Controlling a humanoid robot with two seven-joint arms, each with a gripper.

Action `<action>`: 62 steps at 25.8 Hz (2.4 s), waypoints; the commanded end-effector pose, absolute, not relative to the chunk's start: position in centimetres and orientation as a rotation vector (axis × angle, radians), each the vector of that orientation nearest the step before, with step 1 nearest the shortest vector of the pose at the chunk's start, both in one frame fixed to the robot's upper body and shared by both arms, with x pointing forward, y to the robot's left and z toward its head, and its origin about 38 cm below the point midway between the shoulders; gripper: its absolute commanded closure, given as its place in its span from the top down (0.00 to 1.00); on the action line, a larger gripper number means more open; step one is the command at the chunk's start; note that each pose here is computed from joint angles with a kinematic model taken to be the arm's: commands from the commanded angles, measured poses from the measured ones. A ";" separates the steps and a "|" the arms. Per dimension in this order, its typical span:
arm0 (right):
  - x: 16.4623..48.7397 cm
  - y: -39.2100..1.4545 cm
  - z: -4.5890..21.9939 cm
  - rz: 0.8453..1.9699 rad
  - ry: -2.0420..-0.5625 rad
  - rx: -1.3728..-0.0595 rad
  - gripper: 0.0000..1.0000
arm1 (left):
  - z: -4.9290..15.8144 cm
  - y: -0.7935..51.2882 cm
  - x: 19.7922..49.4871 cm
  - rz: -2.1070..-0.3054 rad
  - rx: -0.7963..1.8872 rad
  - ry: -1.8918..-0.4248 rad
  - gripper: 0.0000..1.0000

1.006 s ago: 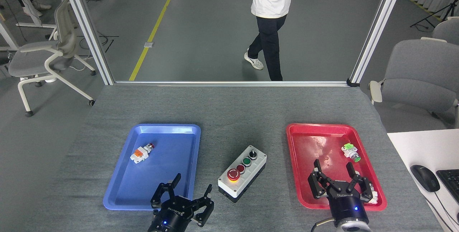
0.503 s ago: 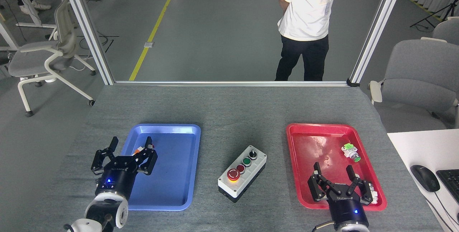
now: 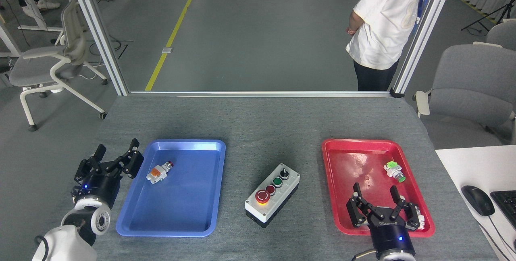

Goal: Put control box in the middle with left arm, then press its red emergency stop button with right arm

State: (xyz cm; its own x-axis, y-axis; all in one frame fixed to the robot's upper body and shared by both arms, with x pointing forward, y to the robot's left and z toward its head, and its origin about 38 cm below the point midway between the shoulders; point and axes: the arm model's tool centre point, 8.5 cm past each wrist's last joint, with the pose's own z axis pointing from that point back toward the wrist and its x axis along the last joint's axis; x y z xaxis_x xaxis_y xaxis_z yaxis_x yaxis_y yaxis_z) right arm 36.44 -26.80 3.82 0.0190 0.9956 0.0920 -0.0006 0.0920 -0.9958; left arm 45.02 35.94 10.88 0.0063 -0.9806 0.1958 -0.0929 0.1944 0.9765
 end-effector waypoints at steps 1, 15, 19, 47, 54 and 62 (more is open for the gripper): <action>36.4 -26.8 3.7 1.137 -1.221 -1.163 0.99 | 10.9 36.0 44.6 -0.987 1.152 -1.375 0.99; 36.9 -27.1 4.3 1.139 -1.220 -1.188 0.99 | 9.9 35.4 44.1 -1.056 1.189 -1.337 0.98; 36.7 -27.1 4.1 1.141 -1.217 -1.188 0.99 | 9.4 35.3 43.9 -1.051 1.187 -1.320 0.98; 36.3 -26.9 3.7 1.149 -1.210 -1.181 0.99 | 4.8 29.7 41.9 -1.044 1.054 -1.314 0.99; 36.3 -27.0 3.7 1.150 -1.210 -1.182 0.99 | 4.9 29.7 41.9 -1.043 1.055 -1.315 0.99; 36.3 -27.0 3.7 1.151 -1.209 -1.183 0.99 | 4.8 29.7 41.9 -1.044 1.054 -1.314 0.99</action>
